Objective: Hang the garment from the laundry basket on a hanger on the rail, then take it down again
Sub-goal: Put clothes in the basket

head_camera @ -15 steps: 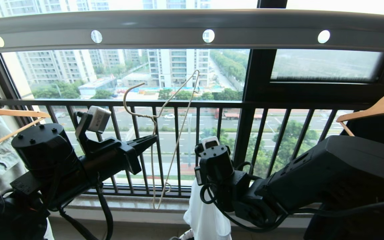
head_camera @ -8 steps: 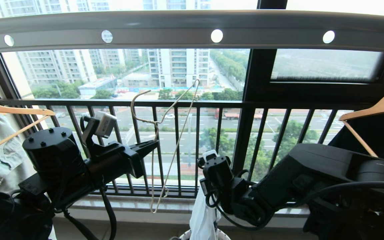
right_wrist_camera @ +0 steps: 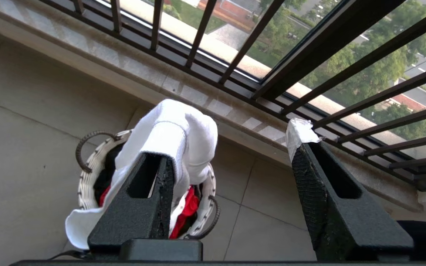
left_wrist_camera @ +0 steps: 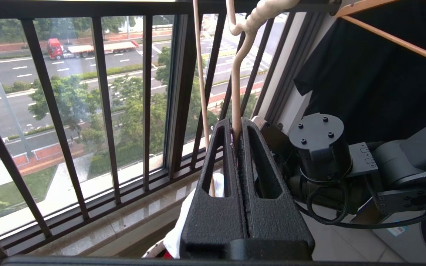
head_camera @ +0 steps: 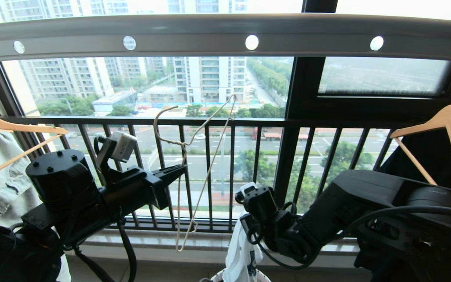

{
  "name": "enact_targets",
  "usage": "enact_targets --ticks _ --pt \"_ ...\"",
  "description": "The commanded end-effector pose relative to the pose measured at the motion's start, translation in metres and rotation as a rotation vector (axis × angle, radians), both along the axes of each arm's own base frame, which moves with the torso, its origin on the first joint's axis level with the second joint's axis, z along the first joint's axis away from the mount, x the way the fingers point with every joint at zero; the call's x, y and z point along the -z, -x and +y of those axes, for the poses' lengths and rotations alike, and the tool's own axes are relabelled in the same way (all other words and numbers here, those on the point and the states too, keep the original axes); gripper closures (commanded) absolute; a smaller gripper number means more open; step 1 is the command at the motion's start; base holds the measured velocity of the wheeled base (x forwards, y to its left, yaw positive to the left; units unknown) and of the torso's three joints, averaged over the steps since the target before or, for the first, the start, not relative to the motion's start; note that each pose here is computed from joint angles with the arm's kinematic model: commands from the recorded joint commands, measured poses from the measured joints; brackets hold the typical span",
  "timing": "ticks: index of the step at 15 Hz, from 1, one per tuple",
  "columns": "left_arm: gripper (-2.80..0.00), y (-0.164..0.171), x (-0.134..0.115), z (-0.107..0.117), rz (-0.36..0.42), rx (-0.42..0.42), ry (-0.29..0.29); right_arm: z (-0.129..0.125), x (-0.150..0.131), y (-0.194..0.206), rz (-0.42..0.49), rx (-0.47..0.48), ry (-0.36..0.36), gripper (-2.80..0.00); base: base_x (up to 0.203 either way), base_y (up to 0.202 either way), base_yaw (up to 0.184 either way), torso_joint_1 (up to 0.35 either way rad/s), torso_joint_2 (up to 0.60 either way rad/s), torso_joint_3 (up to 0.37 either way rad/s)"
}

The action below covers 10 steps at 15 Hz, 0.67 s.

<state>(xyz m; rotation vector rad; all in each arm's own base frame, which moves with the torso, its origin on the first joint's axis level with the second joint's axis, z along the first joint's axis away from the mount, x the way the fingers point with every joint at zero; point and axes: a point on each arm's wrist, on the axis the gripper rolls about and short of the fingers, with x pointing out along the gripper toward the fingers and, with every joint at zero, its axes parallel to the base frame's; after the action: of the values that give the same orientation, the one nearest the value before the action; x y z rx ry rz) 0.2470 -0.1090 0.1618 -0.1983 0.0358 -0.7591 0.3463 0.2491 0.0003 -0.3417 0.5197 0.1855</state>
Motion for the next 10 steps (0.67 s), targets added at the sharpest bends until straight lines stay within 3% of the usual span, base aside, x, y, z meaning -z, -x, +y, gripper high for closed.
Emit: enact_targets --ticks 1,4,6,8,10 --pt "0.0 0.001 -0.002 0.0 -0.009 0.003 0.004 0.0 -0.012 0.0 0.049 -0.002 -0.033 -2.8 0.0 0.0 0.0 0.0 0.0 0.0" --pt "0.0 0.001 -0.003 0.0 -0.013 0.003 0.007 -0.004 -0.025 -0.004 0.207 0.03 -0.086 -2.8 0.0 0.0 0.0 0.0 0.0 0.0" --pt "0.0 0.002 -0.003 0.0 -0.024 0.002 -0.002 -0.011 -0.037 -0.012 0.308 0.087 -0.071 -2.8 0.0 0.0 0.0 0.0 0.0 0.0" --pt "0.0 0.001 -0.004 0.0 -0.027 0.0 -0.002 -0.012 -0.052 -0.026 0.342 0.132 -0.082 -2.8 0.0 0.0 0.0 0.0 0.0 0.0" --pt "0.0 0.003 -0.005 0.001 -0.032 0.0 0.0 -0.011 -0.042 -0.034 0.395 0.158 -0.052 -2.8 0.0 0.0 0.0 0.0 0.0 0.0"
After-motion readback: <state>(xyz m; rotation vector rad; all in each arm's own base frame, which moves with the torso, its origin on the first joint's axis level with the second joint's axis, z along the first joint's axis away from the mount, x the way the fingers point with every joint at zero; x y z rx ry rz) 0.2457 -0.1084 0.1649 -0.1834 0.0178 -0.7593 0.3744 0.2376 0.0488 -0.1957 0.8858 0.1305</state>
